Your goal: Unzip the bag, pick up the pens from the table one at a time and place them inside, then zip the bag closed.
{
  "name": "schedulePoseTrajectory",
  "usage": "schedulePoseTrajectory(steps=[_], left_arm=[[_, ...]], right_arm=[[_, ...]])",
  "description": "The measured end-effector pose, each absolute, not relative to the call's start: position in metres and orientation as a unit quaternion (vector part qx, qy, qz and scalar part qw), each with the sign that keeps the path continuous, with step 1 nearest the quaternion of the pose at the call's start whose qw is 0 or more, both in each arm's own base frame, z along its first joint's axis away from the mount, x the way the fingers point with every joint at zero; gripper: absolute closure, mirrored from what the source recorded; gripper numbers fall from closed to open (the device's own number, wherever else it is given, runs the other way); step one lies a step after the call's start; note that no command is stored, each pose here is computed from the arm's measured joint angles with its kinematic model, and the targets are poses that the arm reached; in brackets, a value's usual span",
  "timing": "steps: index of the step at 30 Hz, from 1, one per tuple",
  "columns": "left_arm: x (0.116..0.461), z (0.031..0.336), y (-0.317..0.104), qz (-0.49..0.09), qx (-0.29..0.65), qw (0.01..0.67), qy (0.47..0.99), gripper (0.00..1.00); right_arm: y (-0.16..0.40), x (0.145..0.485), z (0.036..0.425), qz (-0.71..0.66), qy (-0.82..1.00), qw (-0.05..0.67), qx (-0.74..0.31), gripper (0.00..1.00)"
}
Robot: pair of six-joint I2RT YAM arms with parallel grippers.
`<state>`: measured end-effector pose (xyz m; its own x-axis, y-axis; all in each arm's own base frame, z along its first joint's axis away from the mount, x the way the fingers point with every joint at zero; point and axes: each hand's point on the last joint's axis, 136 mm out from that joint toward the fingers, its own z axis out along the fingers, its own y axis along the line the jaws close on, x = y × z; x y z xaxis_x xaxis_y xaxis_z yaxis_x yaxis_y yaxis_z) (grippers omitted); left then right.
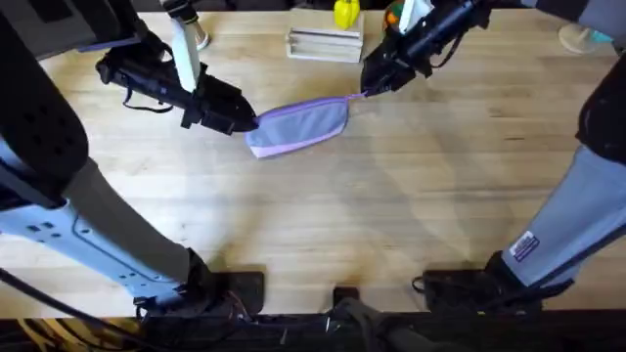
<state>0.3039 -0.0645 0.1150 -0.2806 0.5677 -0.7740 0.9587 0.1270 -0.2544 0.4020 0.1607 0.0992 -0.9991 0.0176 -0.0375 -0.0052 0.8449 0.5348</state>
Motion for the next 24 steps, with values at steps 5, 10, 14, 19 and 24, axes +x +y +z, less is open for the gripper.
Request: schedulePoseTrajectory(steps=[5, 10, 14, 19, 24], left_arm=[[0.304, 0.115, -0.065, -0.379, 0.541, 0.258, 0.705, 0.958], [0.304, 0.115, -0.065, -0.379, 0.542, 0.257, 0.705, 0.958], [0.303, 0.114, -0.064, -0.377, 0.544, 0.254, 0.706, 0.958], [0.301, 0.111, -0.06, -0.373, 0.545, 0.243, 0.71, 0.958], [0.3, 0.11, -0.058, -0.372, 0.543, 0.24, 0.714, 0.958]], right_arm=[[0.158, 0.399, 0.085, 0.241, 0.97, 0.023, -0.003, 0.967], [0.158, 0.399, 0.076, 0.222, 0.975, 0.026, -0.002, 0.967], [0.154, 0.403, 0.075, 0.211, 0.977, 0.034, 0.007, 0.968], [0.138, 0.408, 0.072, 0.19, 0.981, 0.04, 0.022, 0.762], [0.127, 0.411, 0.089, 0.175, 0.983, 0.049, 0.018, 0.281]])
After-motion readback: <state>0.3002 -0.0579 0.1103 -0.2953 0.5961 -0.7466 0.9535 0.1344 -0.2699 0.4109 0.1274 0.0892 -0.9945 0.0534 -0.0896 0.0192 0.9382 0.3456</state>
